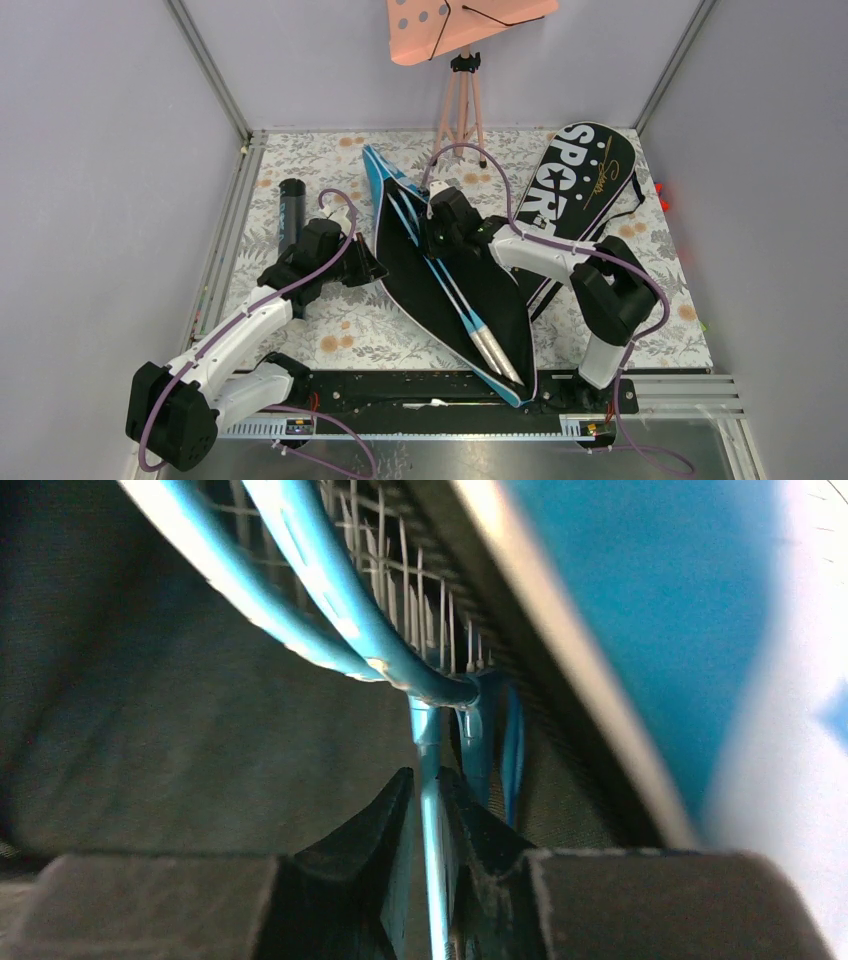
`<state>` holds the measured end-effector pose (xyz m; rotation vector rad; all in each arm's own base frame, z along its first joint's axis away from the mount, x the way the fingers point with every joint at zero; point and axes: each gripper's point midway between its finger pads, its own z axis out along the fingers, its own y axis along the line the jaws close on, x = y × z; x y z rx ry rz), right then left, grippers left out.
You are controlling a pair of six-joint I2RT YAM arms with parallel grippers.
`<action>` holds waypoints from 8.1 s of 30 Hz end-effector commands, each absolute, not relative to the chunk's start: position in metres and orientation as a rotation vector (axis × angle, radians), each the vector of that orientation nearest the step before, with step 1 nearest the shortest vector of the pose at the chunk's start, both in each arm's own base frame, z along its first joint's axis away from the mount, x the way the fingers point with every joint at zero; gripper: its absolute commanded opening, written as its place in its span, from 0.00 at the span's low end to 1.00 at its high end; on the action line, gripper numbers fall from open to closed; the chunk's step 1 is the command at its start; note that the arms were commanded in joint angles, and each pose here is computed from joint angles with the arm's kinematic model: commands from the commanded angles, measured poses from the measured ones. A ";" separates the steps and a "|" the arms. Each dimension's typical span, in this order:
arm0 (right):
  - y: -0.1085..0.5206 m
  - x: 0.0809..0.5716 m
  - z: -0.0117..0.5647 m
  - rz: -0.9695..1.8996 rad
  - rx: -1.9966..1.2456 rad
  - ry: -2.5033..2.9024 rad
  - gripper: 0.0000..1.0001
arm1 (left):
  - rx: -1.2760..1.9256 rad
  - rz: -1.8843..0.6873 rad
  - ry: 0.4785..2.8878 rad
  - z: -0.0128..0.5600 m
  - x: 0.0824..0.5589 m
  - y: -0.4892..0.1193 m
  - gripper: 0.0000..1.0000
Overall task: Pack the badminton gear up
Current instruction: Adjust the racket in the racket bag.
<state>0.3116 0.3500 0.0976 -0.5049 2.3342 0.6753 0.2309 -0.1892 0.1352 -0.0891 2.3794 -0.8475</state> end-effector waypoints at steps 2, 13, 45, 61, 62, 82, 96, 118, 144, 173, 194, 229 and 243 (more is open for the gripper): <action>0.314 0.336 0.083 0.337 -0.387 2.358 0.21 | -0.054 -0.869 2.299 0.162 0.241 -0.193 0.00; 0.352 0.316 0.084 0.625 -0.557 2.300 0.39 | -0.074 -0.838 2.325 0.154 0.243 -0.190 0.00; 0.406 0.246 0.066 0.755 -0.968 2.283 0.16 | -0.549 -0.351 2.080 0.176 0.293 -0.107 0.65; 0.419 0.233 0.066 0.712 -1.010 2.260 0.16 | -0.660 -0.339 1.961 0.172 0.333 -0.109 0.66; 0.418 0.235 0.066 0.699 -0.999 2.268 0.16 | -0.650 -0.366 1.955 0.176 0.334 -0.112 0.66; 0.416 0.240 0.074 0.668 -0.950 2.279 0.16 | -0.638 -0.394 1.884 0.207 0.317 -0.101 0.92; 0.426 0.225 0.090 0.822 -0.957 2.253 0.23 | -0.675 -0.266 1.967 0.138 0.345 -0.092 0.70; 0.249 0.408 0.064 0.108 0.085 2.295 0.64 | -0.224 -0.225 2.378 0.105 0.304 -0.108 0.00; 0.340 0.323 0.226 1.108 -0.578 1.764 0.46 | 0.041 -0.530 2.367 0.127 0.311 -0.174 0.00; 0.309 0.355 0.202 0.720 -0.680 1.881 0.79 | 0.232 -0.564 2.409 0.137 0.353 -0.211 0.01; 0.334 0.311 0.162 0.800 -0.731 2.029 0.35 | 0.083 -0.392 2.399 0.147 0.350 -0.230 0.06; 0.293 0.325 0.137 0.588 -0.533 2.098 0.04 | 0.060 -0.791 2.433 0.120 0.210 -0.204 0.09; 0.308 0.180 0.213 1.009 -0.818 1.928 0.70 | 0.020 -0.837 2.316 0.141 0.220 -0.211 0.00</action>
